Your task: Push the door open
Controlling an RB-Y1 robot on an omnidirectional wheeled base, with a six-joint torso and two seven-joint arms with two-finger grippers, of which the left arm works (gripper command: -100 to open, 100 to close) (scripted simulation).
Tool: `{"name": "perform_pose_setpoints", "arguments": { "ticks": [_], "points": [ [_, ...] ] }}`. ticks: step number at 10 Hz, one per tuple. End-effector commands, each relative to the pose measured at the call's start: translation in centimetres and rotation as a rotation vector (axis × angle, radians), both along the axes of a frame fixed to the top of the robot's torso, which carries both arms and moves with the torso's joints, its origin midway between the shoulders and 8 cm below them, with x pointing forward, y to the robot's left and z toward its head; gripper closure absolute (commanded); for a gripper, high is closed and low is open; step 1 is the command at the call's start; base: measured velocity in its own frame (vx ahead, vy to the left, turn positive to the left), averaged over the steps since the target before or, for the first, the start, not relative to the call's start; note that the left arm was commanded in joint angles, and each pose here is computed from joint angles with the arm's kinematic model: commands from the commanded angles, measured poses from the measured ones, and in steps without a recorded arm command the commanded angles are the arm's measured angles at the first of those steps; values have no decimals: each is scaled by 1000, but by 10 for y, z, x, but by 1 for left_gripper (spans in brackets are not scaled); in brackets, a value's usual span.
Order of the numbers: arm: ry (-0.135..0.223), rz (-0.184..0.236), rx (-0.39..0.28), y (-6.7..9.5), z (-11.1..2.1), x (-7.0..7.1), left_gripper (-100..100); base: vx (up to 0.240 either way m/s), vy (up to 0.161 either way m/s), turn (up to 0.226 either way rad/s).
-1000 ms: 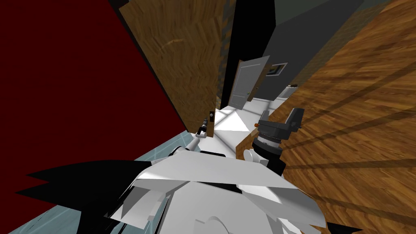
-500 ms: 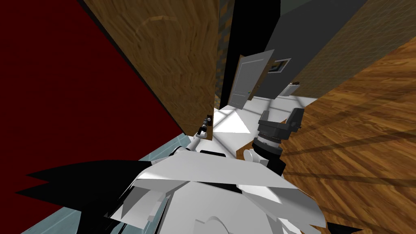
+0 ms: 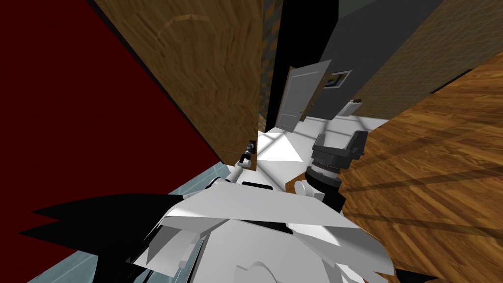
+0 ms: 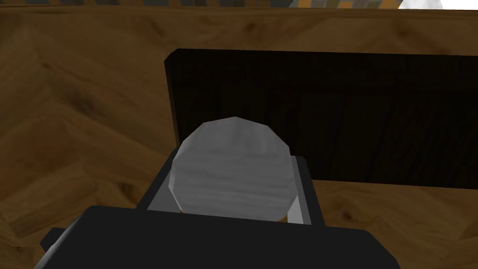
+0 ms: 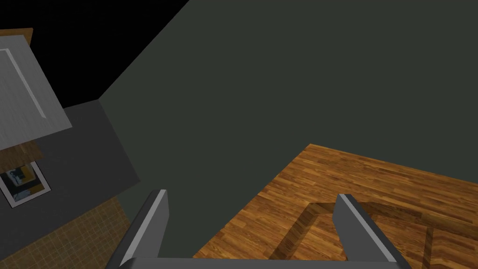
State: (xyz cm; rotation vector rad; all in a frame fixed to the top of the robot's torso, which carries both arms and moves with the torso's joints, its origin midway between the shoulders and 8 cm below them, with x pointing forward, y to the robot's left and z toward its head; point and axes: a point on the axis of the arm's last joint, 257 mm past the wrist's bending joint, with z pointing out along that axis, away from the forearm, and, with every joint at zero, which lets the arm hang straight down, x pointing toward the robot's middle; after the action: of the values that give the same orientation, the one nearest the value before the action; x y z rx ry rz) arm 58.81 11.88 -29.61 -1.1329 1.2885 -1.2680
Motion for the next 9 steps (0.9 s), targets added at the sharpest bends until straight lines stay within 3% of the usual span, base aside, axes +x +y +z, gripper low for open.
{"name": "perform_pose_setpoints", "arguments": {
  "ticks": [1,3,4,7,8,9],
  "points": [
    [1,0,0,0,-1,0,100,-18,5,0],
    [1,0,0,0,-1,0,100,-4,0,1],
    [2,23,24,19,-3,3,100,86,4,64],
    [-3,55,41,37,-2,9,100,176,17,96],
    [3,45,55,39,-4,7,-100,-13,53,59],
    [2,45,57,40,-4,7,-100,-105,87,12]
  ]
}}
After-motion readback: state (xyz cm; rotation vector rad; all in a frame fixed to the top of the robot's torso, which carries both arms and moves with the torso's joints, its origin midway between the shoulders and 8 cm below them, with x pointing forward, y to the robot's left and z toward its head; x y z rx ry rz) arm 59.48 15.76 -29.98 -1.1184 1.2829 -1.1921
